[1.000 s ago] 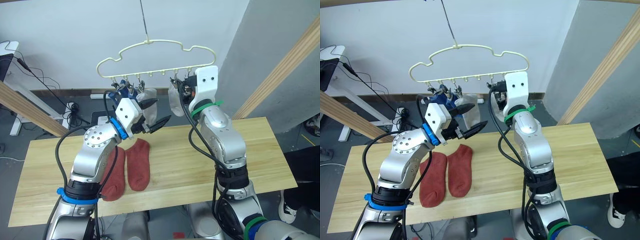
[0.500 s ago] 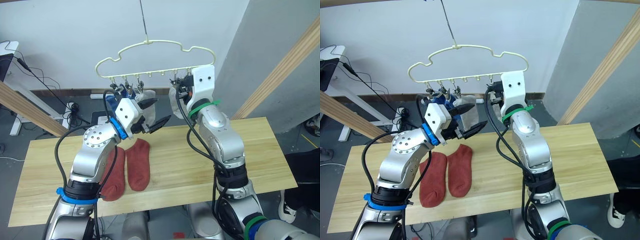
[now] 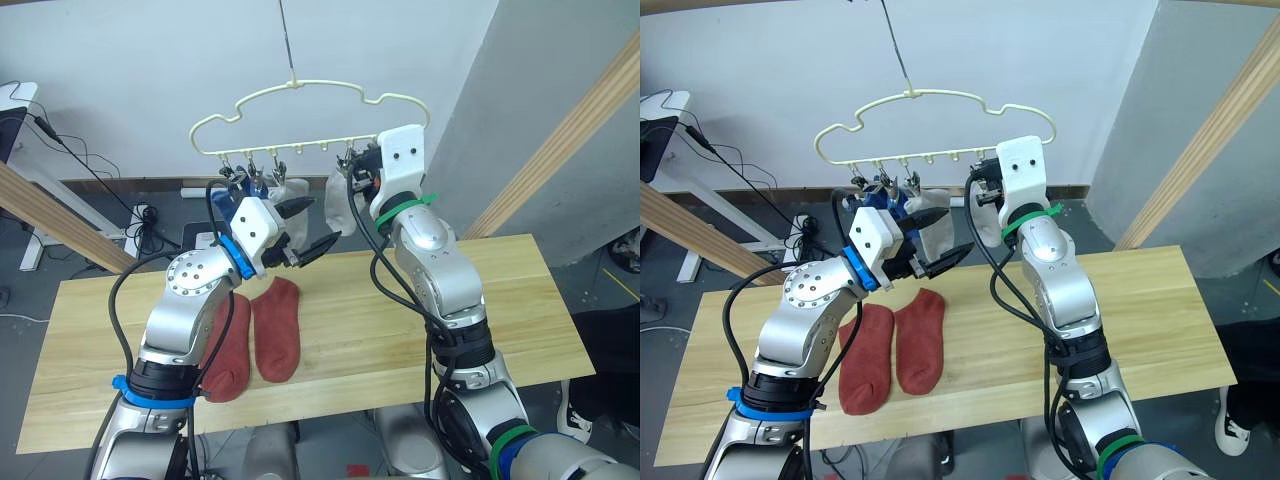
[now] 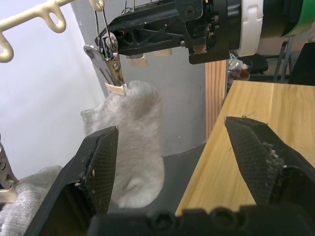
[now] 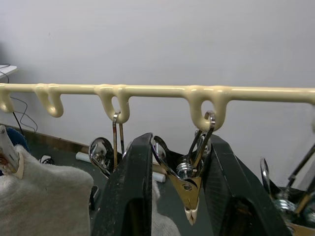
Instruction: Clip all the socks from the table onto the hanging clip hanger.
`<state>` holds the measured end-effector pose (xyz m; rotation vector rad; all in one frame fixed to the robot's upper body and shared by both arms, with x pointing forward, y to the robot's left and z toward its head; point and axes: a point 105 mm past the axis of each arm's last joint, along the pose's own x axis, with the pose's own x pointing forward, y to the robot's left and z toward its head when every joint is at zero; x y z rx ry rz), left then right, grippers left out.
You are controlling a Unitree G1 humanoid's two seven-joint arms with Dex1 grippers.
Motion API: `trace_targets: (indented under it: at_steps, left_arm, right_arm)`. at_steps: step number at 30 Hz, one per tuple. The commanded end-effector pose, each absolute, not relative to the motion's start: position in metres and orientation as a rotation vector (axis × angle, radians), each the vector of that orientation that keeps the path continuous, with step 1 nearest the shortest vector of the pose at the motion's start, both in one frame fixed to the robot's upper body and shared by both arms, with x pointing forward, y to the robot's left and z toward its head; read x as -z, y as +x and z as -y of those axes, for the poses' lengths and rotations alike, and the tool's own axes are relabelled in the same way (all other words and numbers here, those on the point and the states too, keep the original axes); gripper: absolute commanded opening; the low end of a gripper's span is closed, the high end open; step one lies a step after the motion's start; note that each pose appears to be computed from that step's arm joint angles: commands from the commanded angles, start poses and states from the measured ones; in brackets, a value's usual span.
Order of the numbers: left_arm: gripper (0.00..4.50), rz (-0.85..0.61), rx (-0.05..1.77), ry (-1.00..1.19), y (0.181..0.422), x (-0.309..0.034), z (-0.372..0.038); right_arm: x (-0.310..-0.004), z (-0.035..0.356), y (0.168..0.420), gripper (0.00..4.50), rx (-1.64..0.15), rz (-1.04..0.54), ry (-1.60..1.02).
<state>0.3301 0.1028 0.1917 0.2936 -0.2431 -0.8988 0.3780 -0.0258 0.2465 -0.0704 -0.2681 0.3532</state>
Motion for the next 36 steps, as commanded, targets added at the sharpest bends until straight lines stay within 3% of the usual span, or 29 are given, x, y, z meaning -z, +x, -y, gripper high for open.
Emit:
trace_targets:
  at_steps: [1,18,22,36]
  left_arm:
    - [3.82,0.295,0.914,0.322,0.3235,-0.2015,-0.0997]
    - [3.82,0.295,0.916,0.323,0.323,-0.1999,-0.0988]
    - [3.82,0.295,0.916,0.324,0.3232,-0.1999,-0.0988]
    - [3.82,0.294,0.918,0.325,0.3226,-0.1991,-0.0984]
  right_arm:
    - [-0.26,0.0245,0.3723,1.4,-0.352,0.331,-0.068]
    - [-0.257,0.0241,0.3718,1.4,-0.357,0.325,-0.073]
    - [-0.2561,0.0249,0.3725,2.25,-0.35,0.32,-0.079]
    - [-0.2545,0.0225,0.3715,2.25,-0.36,0.311,-0.078]
